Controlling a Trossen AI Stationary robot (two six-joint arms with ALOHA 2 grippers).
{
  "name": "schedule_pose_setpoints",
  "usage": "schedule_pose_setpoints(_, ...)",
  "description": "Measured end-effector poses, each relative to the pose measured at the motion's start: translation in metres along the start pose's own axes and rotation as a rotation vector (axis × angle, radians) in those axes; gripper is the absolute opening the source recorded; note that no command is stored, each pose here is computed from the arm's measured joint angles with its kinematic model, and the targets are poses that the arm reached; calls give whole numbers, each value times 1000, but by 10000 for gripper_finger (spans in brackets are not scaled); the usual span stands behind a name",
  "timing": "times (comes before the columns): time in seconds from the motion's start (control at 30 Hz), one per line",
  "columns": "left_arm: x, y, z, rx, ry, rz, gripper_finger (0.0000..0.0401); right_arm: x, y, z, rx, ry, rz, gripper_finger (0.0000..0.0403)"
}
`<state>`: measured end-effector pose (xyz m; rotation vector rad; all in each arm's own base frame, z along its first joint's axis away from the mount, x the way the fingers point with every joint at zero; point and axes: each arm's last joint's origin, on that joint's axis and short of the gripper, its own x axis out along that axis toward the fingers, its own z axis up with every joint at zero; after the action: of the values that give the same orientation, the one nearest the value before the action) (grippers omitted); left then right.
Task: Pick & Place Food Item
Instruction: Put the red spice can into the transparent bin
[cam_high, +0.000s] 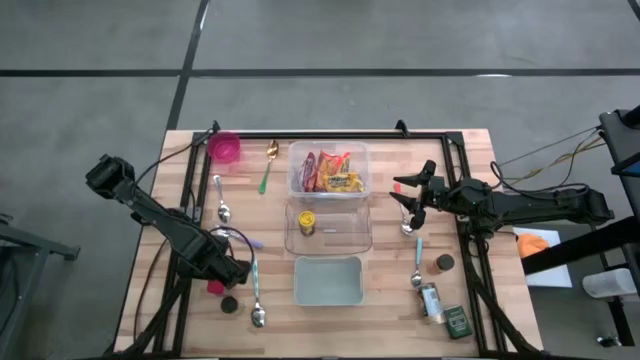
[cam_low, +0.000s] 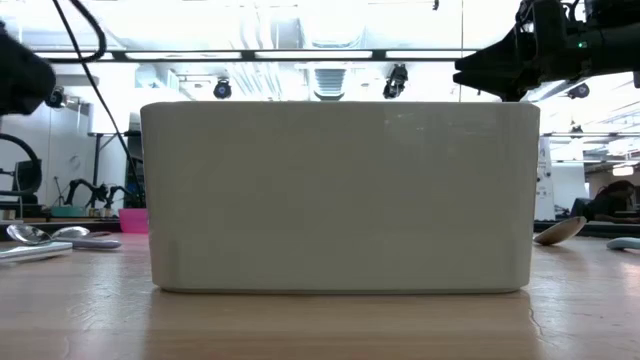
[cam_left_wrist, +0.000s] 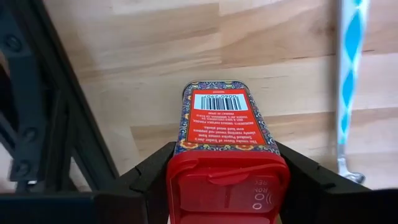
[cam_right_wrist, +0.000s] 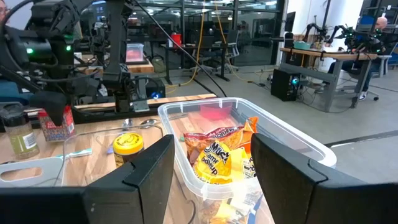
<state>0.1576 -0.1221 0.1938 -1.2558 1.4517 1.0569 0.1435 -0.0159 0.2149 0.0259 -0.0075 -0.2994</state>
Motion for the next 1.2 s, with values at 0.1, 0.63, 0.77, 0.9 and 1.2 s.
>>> schedule_pose_setpoints(0.1, -11, -1, 1, 19, -22, -31, 219, 0, 0, 0, 0, 0, -1, 211)
schedule_pose_setpoints(0.63, -80, -22, 11, 304, -390, -214, 226, 0, 0, 0, 0, 0, -1, 211)
schedule_pose_setpoints(0.77, -95, -29, 19, 391, -440, -238, 222, 0, 0, 0, 0, 0, -1, 211)
schedule_pose_setpoints(0.9, -110, -37, 33, 475, -468, -245, 209, 0, 0, 0, 0, 0, 0, 211)
schedule_pose_setpoints(1.2, -132, -59, 63, 742, -514, -324, 232, 0, 0, 0, 0, 0, 0, 211)
